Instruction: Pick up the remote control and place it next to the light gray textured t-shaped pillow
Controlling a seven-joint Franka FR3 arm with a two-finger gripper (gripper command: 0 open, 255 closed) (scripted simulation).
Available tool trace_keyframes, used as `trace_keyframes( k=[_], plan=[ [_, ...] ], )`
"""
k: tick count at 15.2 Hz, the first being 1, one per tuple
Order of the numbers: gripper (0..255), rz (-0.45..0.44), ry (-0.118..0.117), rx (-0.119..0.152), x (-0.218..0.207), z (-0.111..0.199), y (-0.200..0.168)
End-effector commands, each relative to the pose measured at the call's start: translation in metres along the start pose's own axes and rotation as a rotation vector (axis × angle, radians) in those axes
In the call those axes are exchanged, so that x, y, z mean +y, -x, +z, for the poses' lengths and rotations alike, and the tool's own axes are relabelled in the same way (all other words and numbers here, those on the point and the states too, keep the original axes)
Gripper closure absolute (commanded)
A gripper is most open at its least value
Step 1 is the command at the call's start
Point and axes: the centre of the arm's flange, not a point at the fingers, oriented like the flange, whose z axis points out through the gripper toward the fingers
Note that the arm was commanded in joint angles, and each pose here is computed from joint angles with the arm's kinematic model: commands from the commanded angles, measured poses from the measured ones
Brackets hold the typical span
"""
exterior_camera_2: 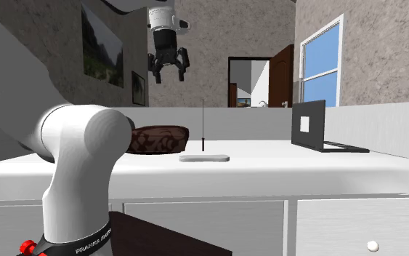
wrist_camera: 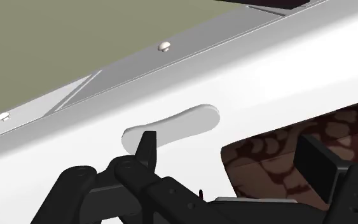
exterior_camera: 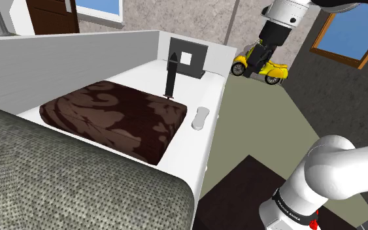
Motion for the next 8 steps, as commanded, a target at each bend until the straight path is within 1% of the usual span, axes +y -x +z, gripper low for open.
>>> trace_keyframes(
  k=[1,8],
  plan=[
    [0,0.000,0.000,0.000,0.000,0.000,0.000],
    [0,0.304,0.022,-0.042,-0.006,0.079,-0.055]
  ],
)
